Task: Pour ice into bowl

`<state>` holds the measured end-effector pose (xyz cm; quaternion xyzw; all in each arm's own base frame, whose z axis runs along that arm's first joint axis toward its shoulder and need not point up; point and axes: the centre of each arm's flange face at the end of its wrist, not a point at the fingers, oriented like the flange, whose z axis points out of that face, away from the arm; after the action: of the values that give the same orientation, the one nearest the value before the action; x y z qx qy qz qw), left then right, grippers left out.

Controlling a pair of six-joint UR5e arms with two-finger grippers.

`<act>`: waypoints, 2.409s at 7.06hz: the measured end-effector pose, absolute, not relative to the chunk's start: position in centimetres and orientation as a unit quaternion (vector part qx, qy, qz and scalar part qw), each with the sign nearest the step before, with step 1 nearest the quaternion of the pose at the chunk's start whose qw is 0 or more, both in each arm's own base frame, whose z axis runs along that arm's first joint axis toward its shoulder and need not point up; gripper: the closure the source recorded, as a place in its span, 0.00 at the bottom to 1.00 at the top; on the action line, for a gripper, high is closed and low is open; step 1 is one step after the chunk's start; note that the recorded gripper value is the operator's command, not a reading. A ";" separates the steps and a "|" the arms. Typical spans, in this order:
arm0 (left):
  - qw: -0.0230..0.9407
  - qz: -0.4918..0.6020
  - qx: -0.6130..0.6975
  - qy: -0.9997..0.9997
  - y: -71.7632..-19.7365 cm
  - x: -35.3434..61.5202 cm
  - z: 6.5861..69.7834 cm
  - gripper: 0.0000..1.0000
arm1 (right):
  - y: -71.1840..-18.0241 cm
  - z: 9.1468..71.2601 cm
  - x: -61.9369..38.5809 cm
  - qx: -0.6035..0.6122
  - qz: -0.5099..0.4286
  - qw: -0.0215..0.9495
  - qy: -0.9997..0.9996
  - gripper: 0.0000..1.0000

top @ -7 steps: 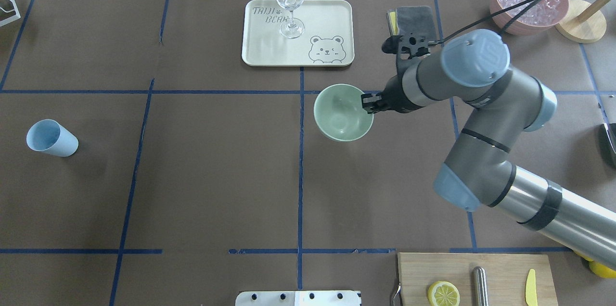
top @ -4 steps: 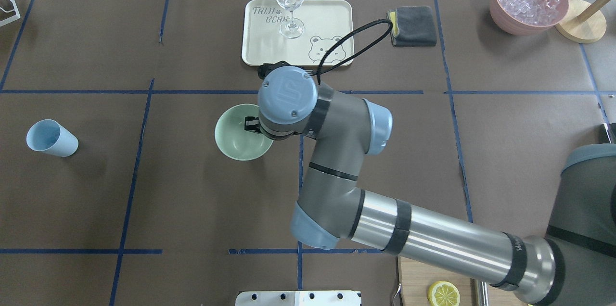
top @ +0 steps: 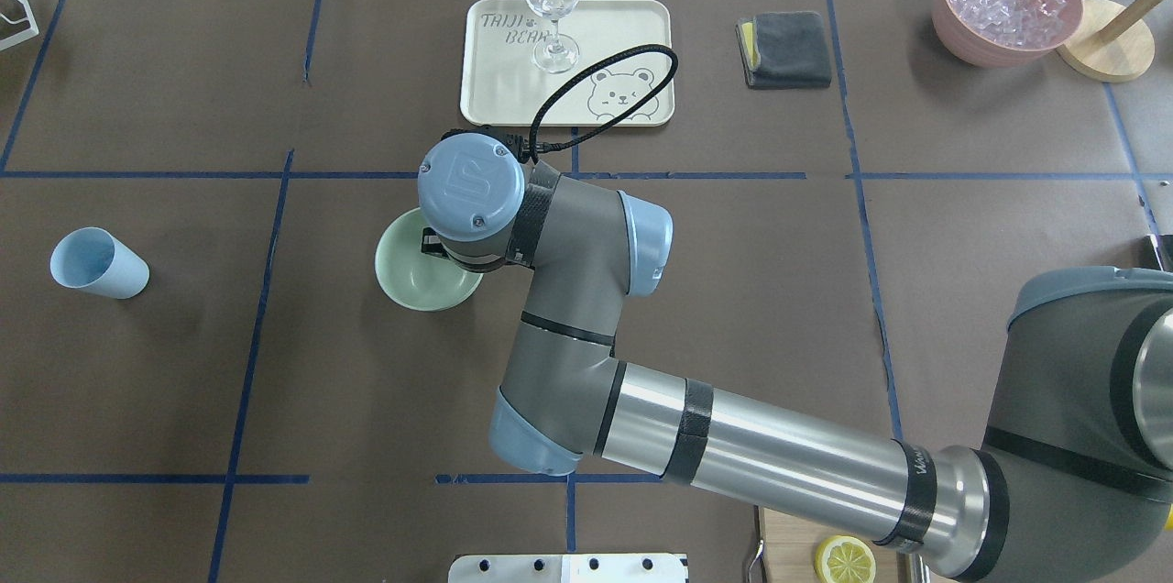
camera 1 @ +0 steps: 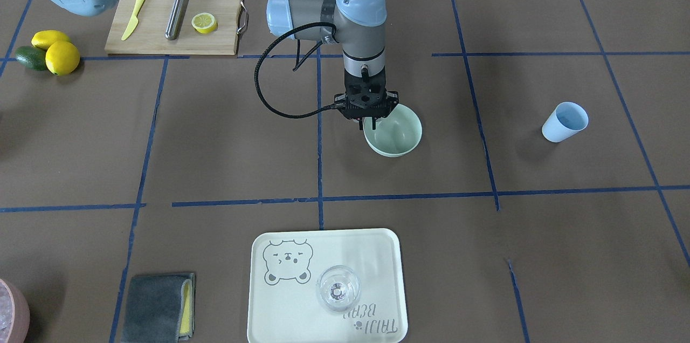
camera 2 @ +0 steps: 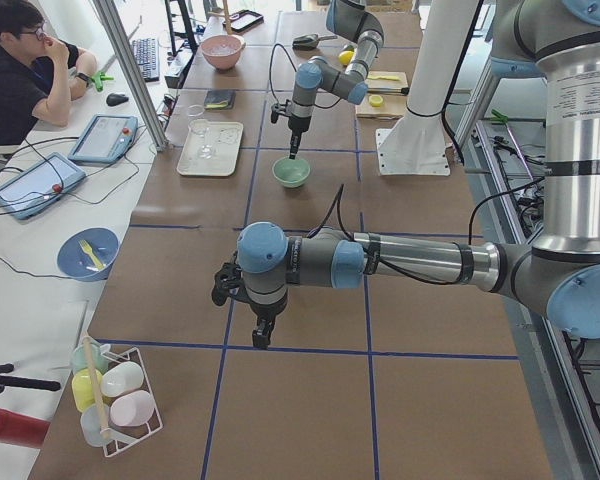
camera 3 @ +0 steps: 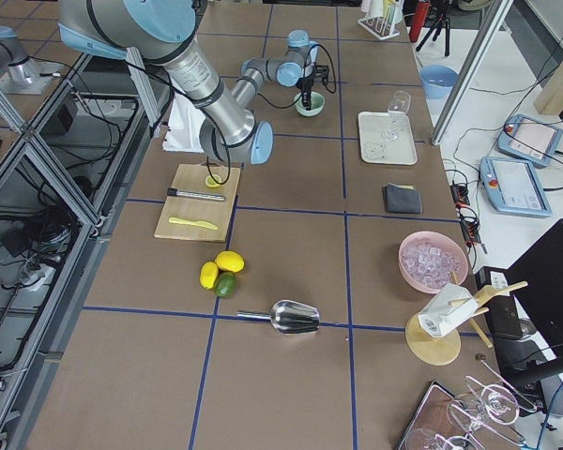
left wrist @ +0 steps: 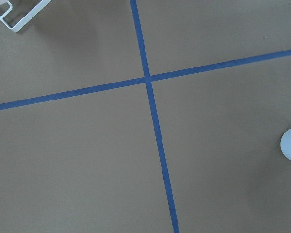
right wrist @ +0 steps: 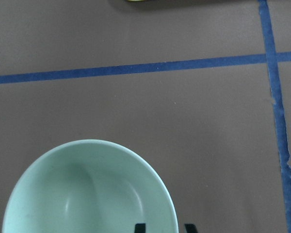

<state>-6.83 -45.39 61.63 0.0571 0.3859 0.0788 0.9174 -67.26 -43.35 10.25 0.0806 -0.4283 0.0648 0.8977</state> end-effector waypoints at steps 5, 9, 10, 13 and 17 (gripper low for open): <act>0.915 0.102 0.098 0.377 -46.5 -6.4 59.7 0.00 | -53.5 17.0 -49.7 0.113 0.004 0.890 -0.441 0.00; 0.886 0.162 0.247 0.358 -48.0 -6.2 57.3 0.00 | -59.8 38.1 -23.0 0.145 -0.165 0.893 -0.393 0.00; 0.867 0.184 0.305 0.347 -48.3 -6.2 56.2 0.00 | -59.5 43.2 -17.2 0.147 -0.189 0.893 -0.380 0.00; 0.821 0.189 0.378 0.383 -48.2 -4.4 54.1 0.00 | -53.8 55.8 -1.1 0.142 -0.187 0.893 -0.384 0.00; 0.809 0.033 0.394 0.434 -45.4 9.7 52.3 0.00 | -47.8 61.5 5.1 0.127 -0.141 0.895 -0.403 0.00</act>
<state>9.66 -45.40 52.27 0.3938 0.4342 0.0333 0.8095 5.09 -47.80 61.50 0.1273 -0.4027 -0.1407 0.8955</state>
